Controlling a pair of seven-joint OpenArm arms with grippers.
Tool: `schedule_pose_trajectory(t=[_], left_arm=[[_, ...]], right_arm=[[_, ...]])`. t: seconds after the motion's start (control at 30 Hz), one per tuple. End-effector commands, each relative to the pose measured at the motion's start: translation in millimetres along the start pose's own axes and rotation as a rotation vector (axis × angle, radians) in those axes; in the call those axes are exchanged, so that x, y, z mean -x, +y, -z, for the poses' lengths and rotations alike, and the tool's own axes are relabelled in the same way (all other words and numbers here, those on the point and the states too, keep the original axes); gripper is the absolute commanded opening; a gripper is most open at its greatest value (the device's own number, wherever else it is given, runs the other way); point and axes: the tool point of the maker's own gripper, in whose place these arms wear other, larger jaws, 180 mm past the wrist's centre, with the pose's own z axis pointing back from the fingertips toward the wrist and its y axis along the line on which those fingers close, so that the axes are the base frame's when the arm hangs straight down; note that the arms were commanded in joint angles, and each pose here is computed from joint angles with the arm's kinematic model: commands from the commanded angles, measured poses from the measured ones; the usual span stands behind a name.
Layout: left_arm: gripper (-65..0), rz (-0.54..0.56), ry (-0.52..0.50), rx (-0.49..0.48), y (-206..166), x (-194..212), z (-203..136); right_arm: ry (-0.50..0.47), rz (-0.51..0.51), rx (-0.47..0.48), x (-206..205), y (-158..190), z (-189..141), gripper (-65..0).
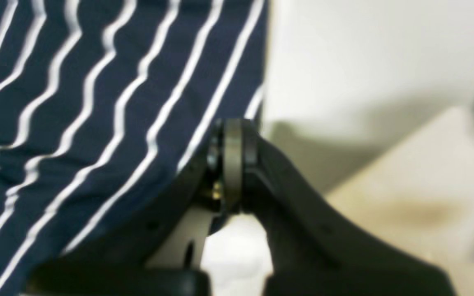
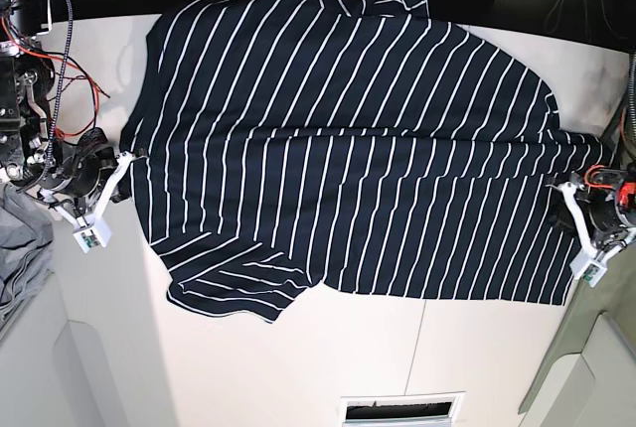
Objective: Layout the t-shirt on the table in an organized manner, then fold the t-shirt properly
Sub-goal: 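Pull the shirt edges apart with both grippers to stretch it flat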
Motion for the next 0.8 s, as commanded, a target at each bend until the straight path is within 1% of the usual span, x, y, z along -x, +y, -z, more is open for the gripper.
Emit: schedule_pose_trajectory(t=[0.0,0.1,0.17,0.3,0.4,0.47,0.57,0.67,0.77], left_arm=[[-36.2,-0.002,-0.019,-0.043,16,-12,-9],[-36.3,-0.024,0.003,-0.035,17,-6,-11],[-36.3,-0.071,0.005,-0.021,20,3,-16],[-36.3,-0.179,0.025,-0.018,31,40,-30],[-36.4,-0.269,0.027,-0.037,41,67,-43],[-36.4,-0.317,0.027,-0.056,49,82,-53],[-36.4,-0.386,0.040,-0.080,53,108,-62],[-36.2,-0.457,0.052,-0.093,47,135,-61],[-36.2,-0.536,0.041,-0.086,38,151,-49]], right_arm=[[-0.056,0.004,-0.011,-19,-2,-6,-65.0],[-0.080,0.002,-0.134,-21,25,-9,-65.0],[-0.094,-0.013,-0.225,-15,49,-15,-65.0],[-0.109,-0.048,-0.371,6,104,-30,-65.0],[-0.110,-0.039,-0.442,16,135,-31,-65.0],[-0.087,-0.050,-0.451,24,147,-26,-65.0],[-0.024,-0.095,-0.426,44,153,-10,-65.0],[0.074,-0.151,-0.373,73,144,8,-65.0],[0.143,-0.138,-0.348,87,129,22,-65.0]])
